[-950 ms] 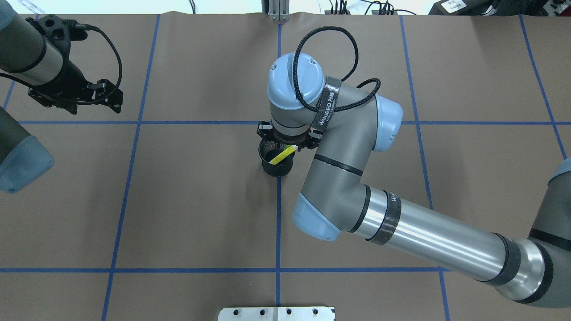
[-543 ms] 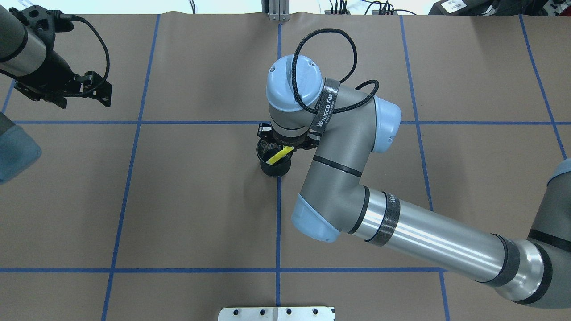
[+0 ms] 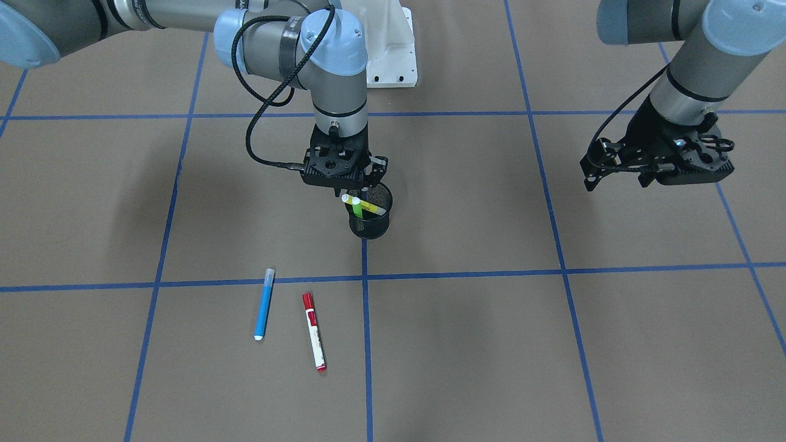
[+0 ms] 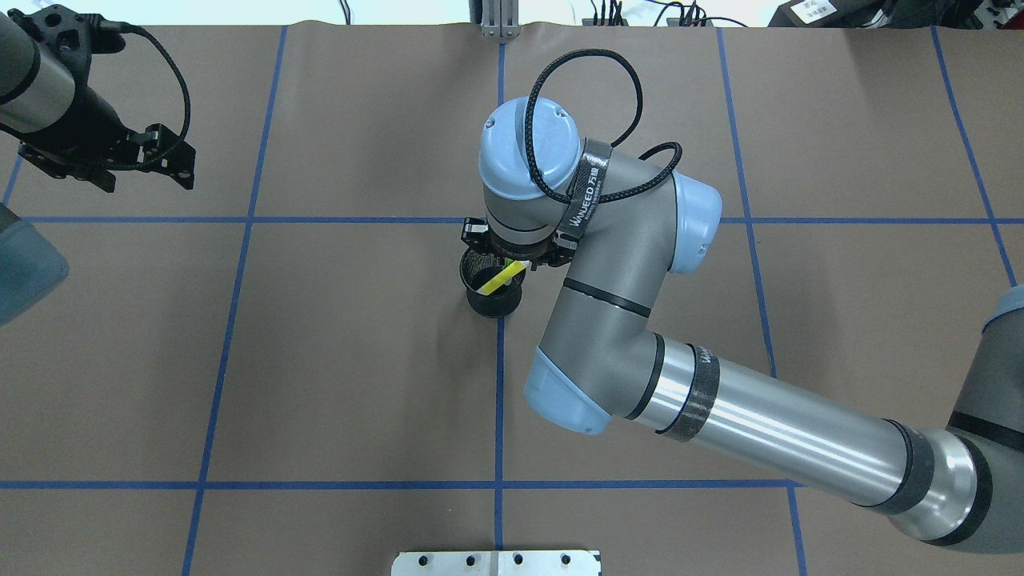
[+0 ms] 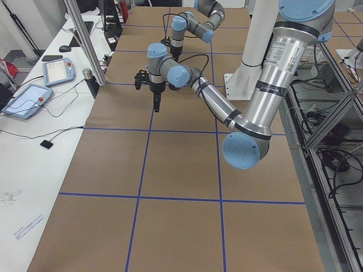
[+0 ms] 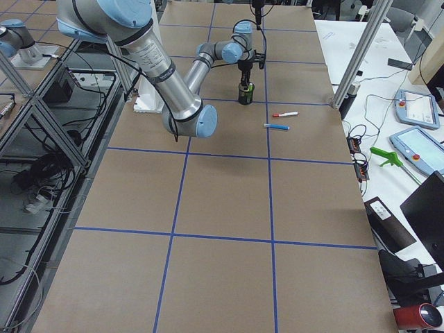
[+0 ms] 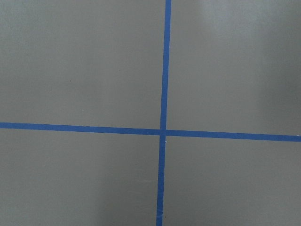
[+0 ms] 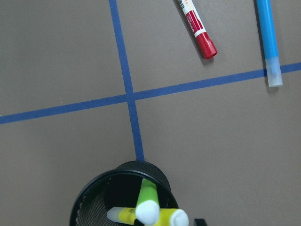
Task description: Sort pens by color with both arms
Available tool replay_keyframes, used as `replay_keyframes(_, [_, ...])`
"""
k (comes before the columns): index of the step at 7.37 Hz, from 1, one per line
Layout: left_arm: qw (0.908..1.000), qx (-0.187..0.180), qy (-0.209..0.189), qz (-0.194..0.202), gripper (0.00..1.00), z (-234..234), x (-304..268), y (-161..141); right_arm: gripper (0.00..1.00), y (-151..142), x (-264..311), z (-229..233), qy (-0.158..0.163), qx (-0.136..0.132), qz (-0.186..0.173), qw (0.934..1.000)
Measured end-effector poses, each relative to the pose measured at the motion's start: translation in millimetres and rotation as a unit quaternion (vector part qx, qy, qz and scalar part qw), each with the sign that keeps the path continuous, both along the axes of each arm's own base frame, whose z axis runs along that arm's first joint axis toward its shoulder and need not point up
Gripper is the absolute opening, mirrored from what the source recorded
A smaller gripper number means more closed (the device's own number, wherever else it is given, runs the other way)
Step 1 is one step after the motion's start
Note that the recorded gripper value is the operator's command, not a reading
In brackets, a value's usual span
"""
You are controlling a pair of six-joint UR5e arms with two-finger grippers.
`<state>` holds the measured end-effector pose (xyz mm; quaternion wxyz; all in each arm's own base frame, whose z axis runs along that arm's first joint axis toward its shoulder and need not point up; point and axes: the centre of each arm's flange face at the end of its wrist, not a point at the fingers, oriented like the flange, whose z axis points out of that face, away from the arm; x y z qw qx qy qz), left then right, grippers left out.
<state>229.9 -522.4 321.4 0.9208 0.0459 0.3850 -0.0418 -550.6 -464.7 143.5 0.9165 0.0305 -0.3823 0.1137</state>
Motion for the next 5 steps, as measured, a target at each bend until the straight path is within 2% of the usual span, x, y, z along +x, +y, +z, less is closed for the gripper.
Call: replay_keyframes(5, [1.0,0.0,0.0,0.0,1.0,-0.2,-0.4,0.5,0.49,-8.0,-0.2,-5.3,0.001,0.01,-0.003,0.9999])
